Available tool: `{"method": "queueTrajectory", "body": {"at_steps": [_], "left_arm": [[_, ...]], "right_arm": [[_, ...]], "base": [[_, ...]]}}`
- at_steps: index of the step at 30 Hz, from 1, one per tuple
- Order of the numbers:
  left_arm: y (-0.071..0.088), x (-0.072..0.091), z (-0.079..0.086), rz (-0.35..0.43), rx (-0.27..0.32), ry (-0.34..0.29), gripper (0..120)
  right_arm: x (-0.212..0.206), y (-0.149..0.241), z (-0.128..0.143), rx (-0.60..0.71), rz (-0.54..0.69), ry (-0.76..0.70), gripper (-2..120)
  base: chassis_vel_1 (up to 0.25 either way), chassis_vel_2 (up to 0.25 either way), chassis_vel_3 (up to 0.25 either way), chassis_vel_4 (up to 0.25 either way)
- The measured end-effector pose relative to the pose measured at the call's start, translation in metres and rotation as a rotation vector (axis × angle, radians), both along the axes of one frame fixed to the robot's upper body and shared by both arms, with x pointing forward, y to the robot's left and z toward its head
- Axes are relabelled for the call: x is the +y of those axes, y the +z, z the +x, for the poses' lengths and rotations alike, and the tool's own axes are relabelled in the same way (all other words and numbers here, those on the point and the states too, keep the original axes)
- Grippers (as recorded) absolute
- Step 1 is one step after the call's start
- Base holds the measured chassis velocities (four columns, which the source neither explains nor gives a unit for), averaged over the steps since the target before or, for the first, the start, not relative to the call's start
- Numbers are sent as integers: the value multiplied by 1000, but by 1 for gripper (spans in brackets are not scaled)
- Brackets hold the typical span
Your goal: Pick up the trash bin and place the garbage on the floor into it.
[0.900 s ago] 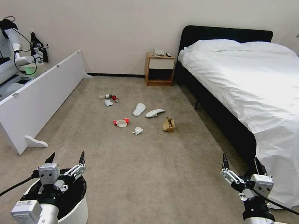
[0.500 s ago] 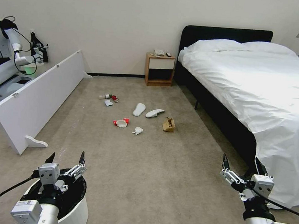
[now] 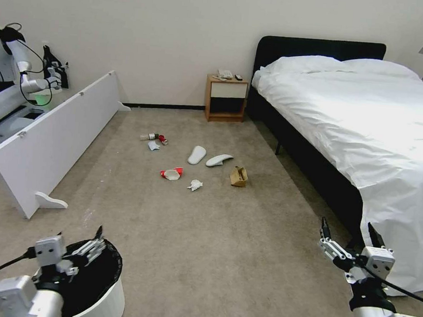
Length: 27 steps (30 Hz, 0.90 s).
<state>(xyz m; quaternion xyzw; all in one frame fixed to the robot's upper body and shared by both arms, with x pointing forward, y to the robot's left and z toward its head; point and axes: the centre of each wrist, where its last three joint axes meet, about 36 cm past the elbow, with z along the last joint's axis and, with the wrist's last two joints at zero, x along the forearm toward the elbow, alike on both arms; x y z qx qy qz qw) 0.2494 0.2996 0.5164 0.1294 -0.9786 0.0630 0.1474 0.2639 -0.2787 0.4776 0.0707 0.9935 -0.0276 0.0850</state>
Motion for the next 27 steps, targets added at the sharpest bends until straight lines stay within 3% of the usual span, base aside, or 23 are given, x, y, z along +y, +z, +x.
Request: {"method": "queueTrajectory", "body": {"at_steps": [5, 12, 20, 24, 27], "left_arm": [[16, 30, -5, -38, 52, 44, 100], [19, 48, -9, -42, 72, 79, 100], [24, 71, -18, 13, 97, 139, 100], [12, 96, -18, 25, 151, 179, 100], [4, 104, -17, 21, 180, 191, 100]], "right_arm": [[-4, 0, 2, -3, 5, -7, 100], [-5, -1, 3, -4, 8, -10, 100], [-4, -5, 6, 1, 15, -12, 100], [-1, -6, 6, -1, 23, -9, 100], [0, -6, 6, -3, 24, -10, 100]], "base": [[0, 0, 0, 0], [0, 0, 0, 0], [0, 0, 0, 0], [0, 0, 0, 0], [0, 0, 0, 0]]}}
